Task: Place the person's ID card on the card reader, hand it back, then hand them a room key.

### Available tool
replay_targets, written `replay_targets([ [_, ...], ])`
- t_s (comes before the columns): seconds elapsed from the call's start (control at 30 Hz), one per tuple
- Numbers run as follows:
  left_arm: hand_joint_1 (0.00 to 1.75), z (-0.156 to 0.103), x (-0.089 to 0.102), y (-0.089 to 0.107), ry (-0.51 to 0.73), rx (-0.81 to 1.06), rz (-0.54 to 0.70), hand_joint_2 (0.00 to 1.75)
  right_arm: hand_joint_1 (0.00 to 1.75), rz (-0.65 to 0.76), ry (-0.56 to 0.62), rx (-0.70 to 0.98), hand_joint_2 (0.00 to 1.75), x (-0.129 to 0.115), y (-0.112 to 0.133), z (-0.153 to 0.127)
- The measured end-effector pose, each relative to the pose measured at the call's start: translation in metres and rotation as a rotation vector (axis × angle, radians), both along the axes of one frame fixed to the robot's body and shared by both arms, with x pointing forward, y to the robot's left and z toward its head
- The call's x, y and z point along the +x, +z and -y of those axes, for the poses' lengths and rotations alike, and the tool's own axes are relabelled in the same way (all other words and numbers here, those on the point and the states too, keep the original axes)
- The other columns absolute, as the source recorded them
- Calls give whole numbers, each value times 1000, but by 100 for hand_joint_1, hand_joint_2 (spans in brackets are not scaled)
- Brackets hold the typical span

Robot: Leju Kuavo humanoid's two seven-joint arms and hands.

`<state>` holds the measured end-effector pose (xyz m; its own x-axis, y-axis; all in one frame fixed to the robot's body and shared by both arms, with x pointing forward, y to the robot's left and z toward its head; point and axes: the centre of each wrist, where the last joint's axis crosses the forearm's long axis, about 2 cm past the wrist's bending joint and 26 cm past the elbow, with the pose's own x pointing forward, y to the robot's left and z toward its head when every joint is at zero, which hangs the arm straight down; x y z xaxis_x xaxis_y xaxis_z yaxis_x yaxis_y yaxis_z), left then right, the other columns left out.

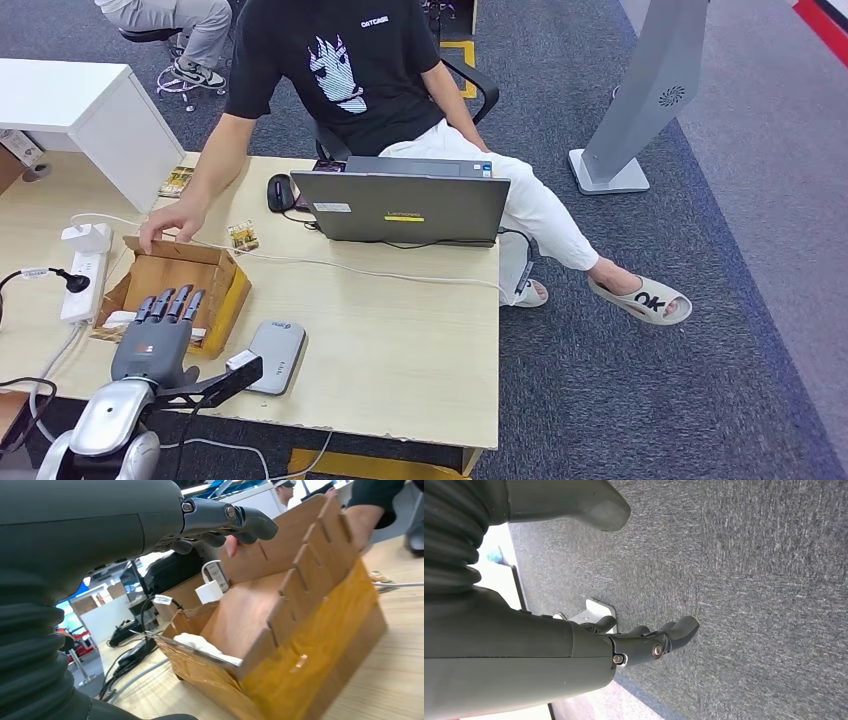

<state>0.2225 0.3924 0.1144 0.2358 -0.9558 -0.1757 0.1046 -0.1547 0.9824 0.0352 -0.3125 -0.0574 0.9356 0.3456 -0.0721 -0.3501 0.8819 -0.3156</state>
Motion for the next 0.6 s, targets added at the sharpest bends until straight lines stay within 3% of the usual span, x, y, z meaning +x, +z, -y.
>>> replay_targets([
  [0.6, 0, 12, 1, -5, -13, -32, -31, 175, 0, -10, 3, 2, 175, -2, -1, 0],
])
